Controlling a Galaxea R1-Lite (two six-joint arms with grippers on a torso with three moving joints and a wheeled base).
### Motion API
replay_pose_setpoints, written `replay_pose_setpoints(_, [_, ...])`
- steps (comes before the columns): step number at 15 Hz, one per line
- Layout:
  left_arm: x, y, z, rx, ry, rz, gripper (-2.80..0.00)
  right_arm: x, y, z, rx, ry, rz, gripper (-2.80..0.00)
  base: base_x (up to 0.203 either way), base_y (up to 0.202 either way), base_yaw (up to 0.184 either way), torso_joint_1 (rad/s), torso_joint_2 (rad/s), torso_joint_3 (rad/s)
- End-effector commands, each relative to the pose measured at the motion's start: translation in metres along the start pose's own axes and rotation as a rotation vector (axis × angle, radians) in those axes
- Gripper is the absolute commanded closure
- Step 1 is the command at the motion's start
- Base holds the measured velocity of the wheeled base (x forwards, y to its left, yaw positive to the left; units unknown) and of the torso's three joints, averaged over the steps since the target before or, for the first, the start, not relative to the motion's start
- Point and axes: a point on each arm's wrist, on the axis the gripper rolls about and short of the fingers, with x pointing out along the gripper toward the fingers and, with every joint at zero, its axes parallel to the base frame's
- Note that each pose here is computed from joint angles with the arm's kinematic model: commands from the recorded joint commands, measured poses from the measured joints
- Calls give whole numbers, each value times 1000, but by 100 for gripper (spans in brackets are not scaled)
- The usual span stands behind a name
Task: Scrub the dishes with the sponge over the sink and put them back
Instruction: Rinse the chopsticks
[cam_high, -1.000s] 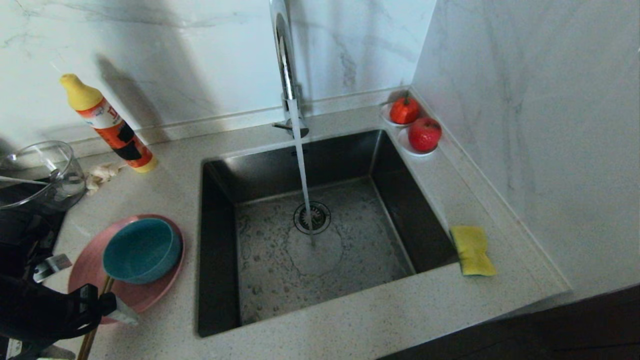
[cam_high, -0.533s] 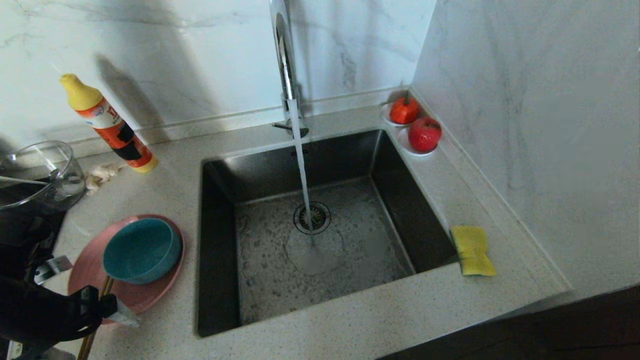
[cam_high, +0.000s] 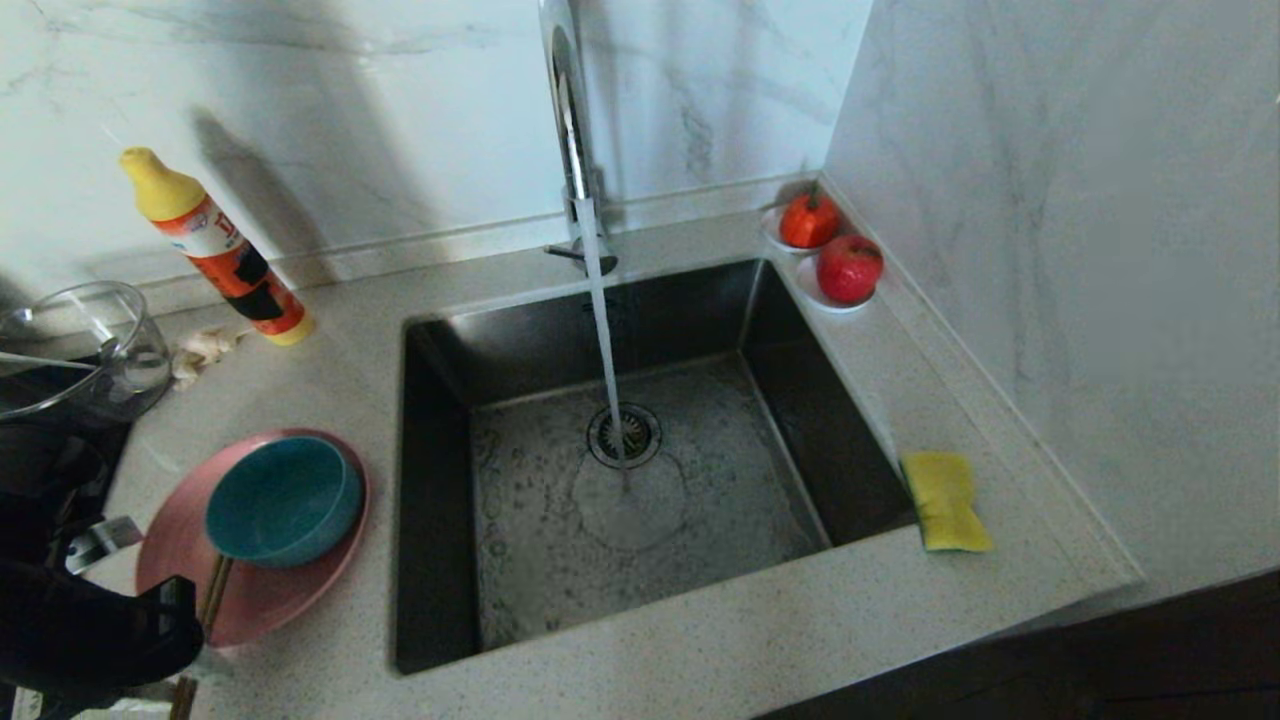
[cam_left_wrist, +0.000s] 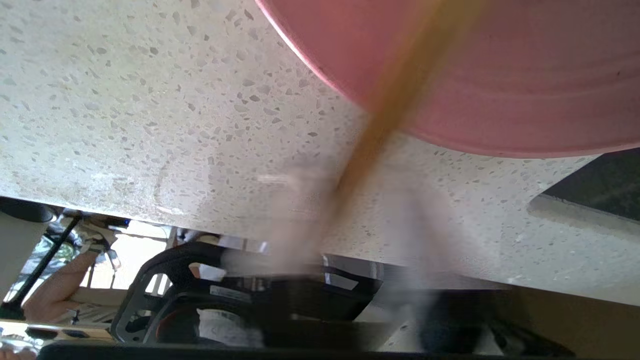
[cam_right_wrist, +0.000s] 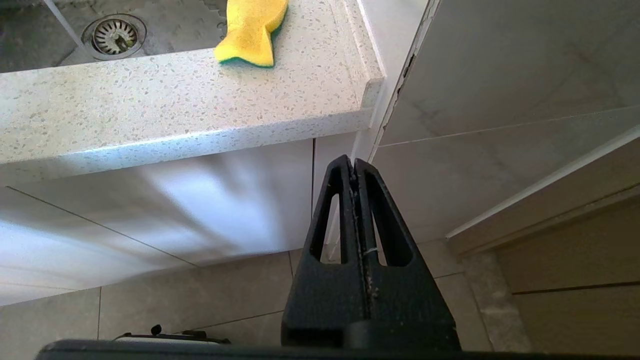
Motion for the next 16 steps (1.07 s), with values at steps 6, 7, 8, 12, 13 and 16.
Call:
replay_pose_setpoints(6, [-1, 1, -3, -2, -1, 2, 0, 0, 0, 0, 0, 0, 1, 0, 0, 0, 0, 0, 0, 0])
replay_pose_setpoints(7, [-3, 0, -3, -2, -4, 1, 0, 0, 0, 0, 0, -2, 1, 0, 0, 0, 0, 0, 0, 0])
replay_pose_setpoints(8, [-4, 0, -4, -1, -8, 0, 0, 0, 0, 0, -1, 0, 1, 0, 0, 0, 0, 0, 0, 0])
replay_pose_setpoints(12, [-24, -3, -10, 10, -92, -32, 0, 0, 0, 0, -1, 0, 1, 0, 0, 0, 0, 0, 0, 0])
replay_pose_setpoints(13, [-28, -3, -12, 12, -108, -40, 0, 0, 0, 0, 0, -1, 1, 0, 0, 0, 0, 0, 0, 0])
replay_pose_setpoints(16, [-41, -4, -18, 16, -156, -55, 0, 0, 0, 0, 0, 0, 1, 0, 0, 0, 0, 0, 0, 0])
